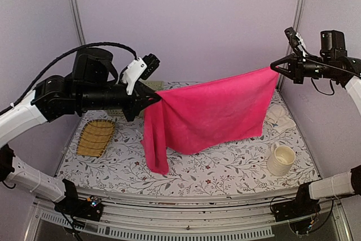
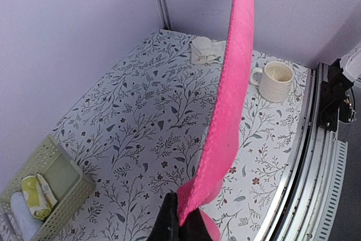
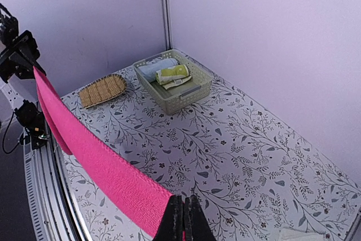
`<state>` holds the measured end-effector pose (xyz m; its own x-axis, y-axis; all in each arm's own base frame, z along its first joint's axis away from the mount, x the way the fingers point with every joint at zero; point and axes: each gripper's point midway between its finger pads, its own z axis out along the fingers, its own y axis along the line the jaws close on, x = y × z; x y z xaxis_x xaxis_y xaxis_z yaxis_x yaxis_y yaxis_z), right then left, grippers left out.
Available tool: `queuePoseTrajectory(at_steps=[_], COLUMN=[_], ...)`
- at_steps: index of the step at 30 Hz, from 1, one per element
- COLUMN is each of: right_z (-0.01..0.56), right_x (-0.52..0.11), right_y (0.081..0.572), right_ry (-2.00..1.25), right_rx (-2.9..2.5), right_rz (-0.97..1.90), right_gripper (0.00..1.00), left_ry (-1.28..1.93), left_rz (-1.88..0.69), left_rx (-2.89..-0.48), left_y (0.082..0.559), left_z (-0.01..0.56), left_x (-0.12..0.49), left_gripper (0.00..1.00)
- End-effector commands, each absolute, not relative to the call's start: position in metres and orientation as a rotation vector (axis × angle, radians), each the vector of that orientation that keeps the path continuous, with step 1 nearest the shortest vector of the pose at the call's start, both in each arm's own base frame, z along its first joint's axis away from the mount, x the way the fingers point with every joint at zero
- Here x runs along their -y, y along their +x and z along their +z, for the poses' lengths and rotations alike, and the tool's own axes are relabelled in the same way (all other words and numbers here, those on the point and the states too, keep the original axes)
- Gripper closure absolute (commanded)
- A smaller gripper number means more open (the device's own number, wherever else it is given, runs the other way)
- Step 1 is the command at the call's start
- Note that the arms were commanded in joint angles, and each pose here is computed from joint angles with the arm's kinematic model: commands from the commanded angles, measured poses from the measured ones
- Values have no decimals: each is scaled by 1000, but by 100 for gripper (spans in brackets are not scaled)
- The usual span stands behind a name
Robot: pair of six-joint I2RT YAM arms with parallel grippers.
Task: Roll the towels
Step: Flatten out the towel at the center of the board.
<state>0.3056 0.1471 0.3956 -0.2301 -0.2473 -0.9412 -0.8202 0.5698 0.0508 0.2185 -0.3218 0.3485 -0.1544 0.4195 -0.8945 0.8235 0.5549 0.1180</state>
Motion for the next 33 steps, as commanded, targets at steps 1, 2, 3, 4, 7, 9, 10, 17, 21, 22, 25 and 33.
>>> queuePoseTrajectory(at_steps=[1, 2, 3, 4, 7, 9, 10, 17, 21, 22, 25, 33], right_z=[390, 379, 368, 356, 304, 269, 254, 171, 162, 164, 169, 167], right_x=[-144, -140, -137, -133, -115, -114, -115, -106, -109, -111, -112, -124], right_y=[294, 306, 320, 337, 403, 440, 459, 562, 554, 551, 541, 525], right_ry=[-900, -877, -846, -816, -682, -643, -629, -488, -493, -500, -522, -552], right_rx=[-1752, -1785, -1824, -1864, -2018, -2090, -2116, -2331, -2332, -2321, -2300, -2294], right_rz=[663, 636, 618, 595, 495, 506, 520, 488, 534, 536, 544, 651], right_gripper=[98, 98, 98, 98, 98, 98, 99, 98, 98, 98, 98, 98], left_ry=[907, 900, 904, 900, 881, 865, 842, 707, 614, 571, 472, 419], left_rz=[-393, -354, -343, -352, -401, -387, -364, -236, -218, -237, -344, -414], left_rx=[-1788, -1819, -1854, -1893, -1999, -2098, -2142, -2313, -2412, -2448, -2572, -2733], left_y=[233, 245, 259, 275, 326, 365, 385, 438, 401, 388, 344, 322], left_z=[354, 340, 325, 310, 258, 212, 195, 170, 153, 147, 117, 63], left_x=[298, 296, 296, 295, 296, 298, 298, 301, 276, 268, 252, 258], left_gripper=[100, 100, 100, 100, 98, 85, 79, 51, 50, 51, 55, 60])
